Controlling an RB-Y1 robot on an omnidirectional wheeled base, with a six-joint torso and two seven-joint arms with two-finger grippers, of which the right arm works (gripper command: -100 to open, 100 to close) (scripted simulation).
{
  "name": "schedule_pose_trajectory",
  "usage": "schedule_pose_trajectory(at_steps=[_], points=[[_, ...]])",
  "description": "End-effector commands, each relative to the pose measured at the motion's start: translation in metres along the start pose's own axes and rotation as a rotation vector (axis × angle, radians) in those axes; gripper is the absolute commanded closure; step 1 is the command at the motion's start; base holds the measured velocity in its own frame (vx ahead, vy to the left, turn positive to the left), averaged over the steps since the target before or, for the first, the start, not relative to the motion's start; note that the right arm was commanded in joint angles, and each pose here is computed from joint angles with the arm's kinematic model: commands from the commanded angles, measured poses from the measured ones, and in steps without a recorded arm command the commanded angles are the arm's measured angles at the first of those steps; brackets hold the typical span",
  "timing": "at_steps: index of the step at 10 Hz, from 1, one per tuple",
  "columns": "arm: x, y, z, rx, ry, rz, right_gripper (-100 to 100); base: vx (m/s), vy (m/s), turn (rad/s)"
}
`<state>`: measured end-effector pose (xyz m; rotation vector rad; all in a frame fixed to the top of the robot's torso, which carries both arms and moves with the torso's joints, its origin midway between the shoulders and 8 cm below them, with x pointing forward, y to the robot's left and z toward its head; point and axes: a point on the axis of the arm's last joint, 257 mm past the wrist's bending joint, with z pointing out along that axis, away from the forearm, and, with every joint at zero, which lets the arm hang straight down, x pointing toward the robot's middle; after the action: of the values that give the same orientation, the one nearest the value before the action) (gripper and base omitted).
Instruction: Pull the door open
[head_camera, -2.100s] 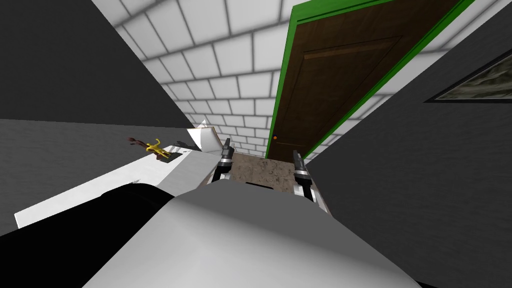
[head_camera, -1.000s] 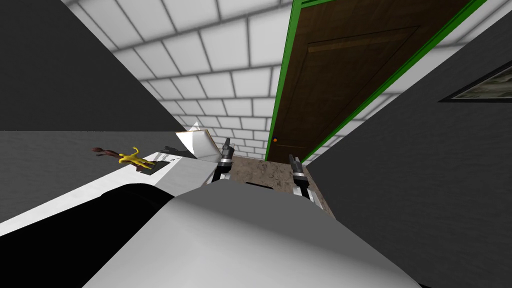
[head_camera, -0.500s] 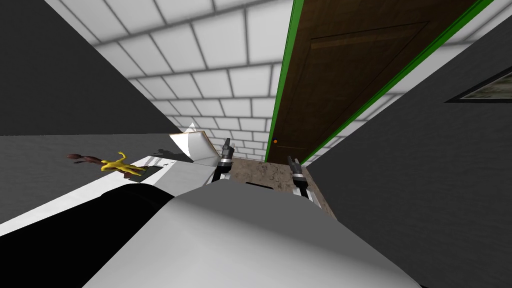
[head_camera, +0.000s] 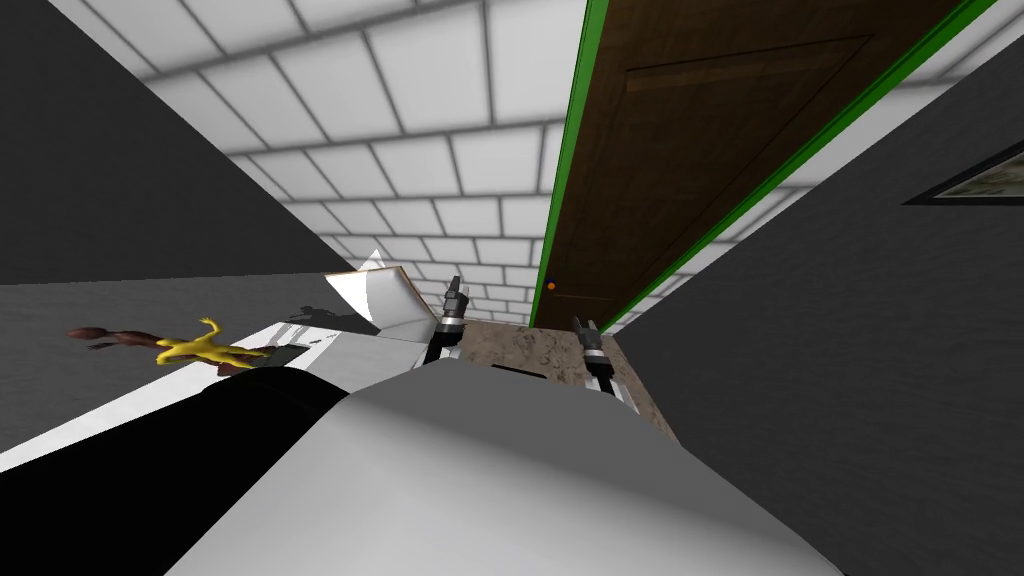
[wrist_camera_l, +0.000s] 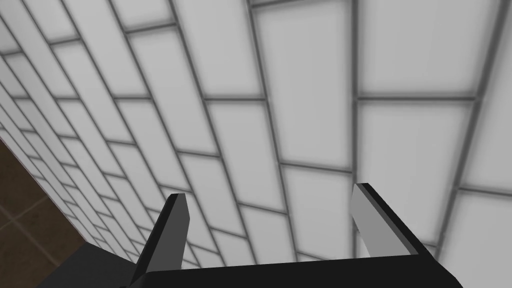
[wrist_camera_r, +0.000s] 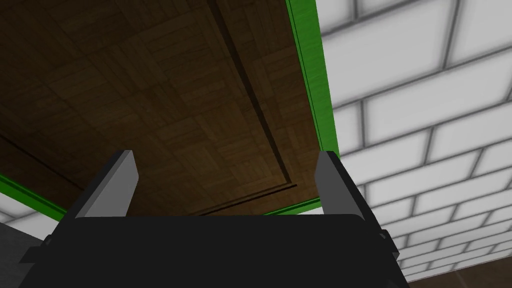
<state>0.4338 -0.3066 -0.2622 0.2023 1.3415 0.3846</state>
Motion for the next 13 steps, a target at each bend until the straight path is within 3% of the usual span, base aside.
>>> schedule_pose_trajectory(at_steps=[1,13], points=[[0.009,-0.004,-0.003,0.001,0.016,-0.031,-100,0.118,0.06,-0.047],[0.063,-0.024,-0.0231,-0.002,0.125,-0.207,-100,0.097,0.037,-0.039]])
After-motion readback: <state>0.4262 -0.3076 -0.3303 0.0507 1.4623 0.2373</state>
